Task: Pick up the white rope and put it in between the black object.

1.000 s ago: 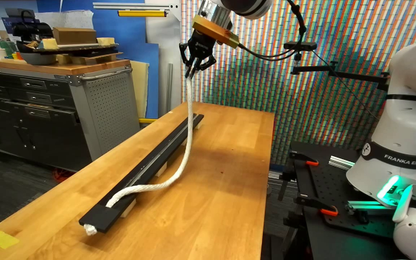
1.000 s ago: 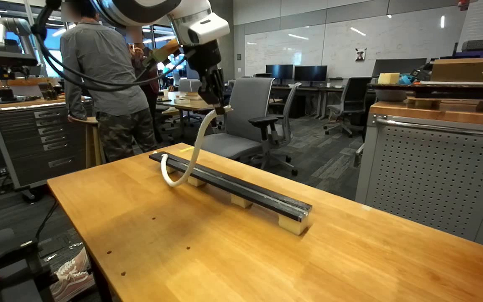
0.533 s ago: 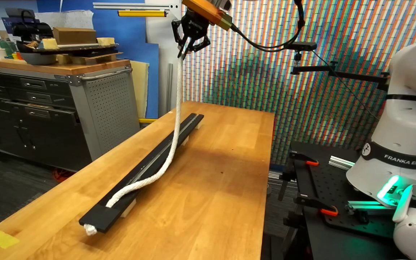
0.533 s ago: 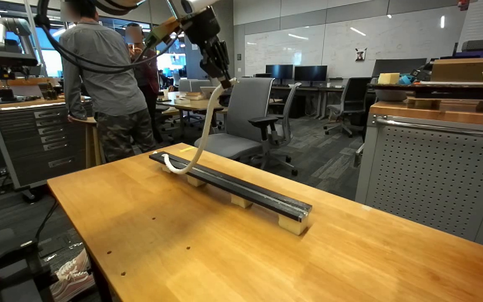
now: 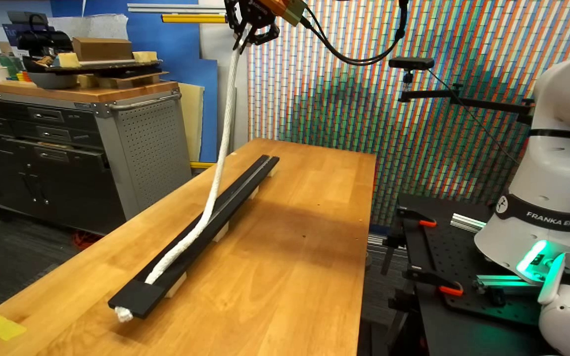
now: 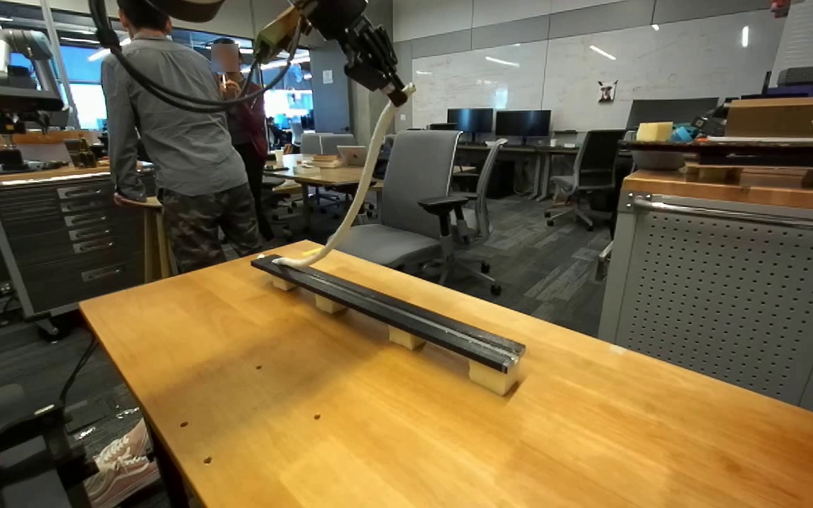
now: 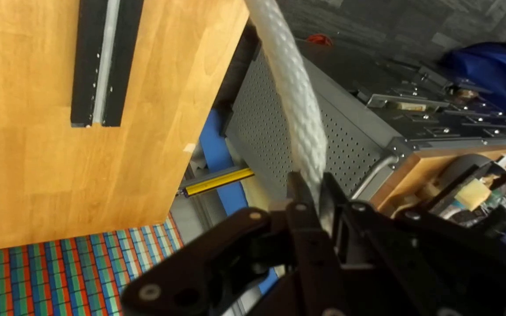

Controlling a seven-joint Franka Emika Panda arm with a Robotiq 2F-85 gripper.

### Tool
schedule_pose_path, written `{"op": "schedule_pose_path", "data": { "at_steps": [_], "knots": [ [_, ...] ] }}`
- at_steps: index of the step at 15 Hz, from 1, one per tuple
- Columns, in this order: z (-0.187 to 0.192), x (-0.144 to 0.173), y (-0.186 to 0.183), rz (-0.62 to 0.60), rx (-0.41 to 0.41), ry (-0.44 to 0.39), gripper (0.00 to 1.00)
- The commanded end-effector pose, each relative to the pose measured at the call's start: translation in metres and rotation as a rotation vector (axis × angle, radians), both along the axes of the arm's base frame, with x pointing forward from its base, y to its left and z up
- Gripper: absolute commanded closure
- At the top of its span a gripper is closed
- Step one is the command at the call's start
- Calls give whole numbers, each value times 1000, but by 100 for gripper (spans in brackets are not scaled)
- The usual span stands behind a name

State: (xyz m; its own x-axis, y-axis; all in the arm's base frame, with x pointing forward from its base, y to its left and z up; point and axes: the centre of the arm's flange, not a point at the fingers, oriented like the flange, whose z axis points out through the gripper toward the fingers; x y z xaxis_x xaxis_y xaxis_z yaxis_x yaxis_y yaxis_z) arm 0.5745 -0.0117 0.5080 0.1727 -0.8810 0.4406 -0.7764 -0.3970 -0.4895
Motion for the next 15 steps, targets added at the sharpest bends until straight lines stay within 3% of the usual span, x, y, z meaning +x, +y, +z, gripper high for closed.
{"op": "schedule_pose_path", "data": {
  "at_steps": [1,9,15],
  "knots": [
    [-2,20,4,-15,-44,-27,97],
    [-99,55,-10,54,-34,155,97],
    [-127,62,-37,58,-22,235,97]
  ]
}}
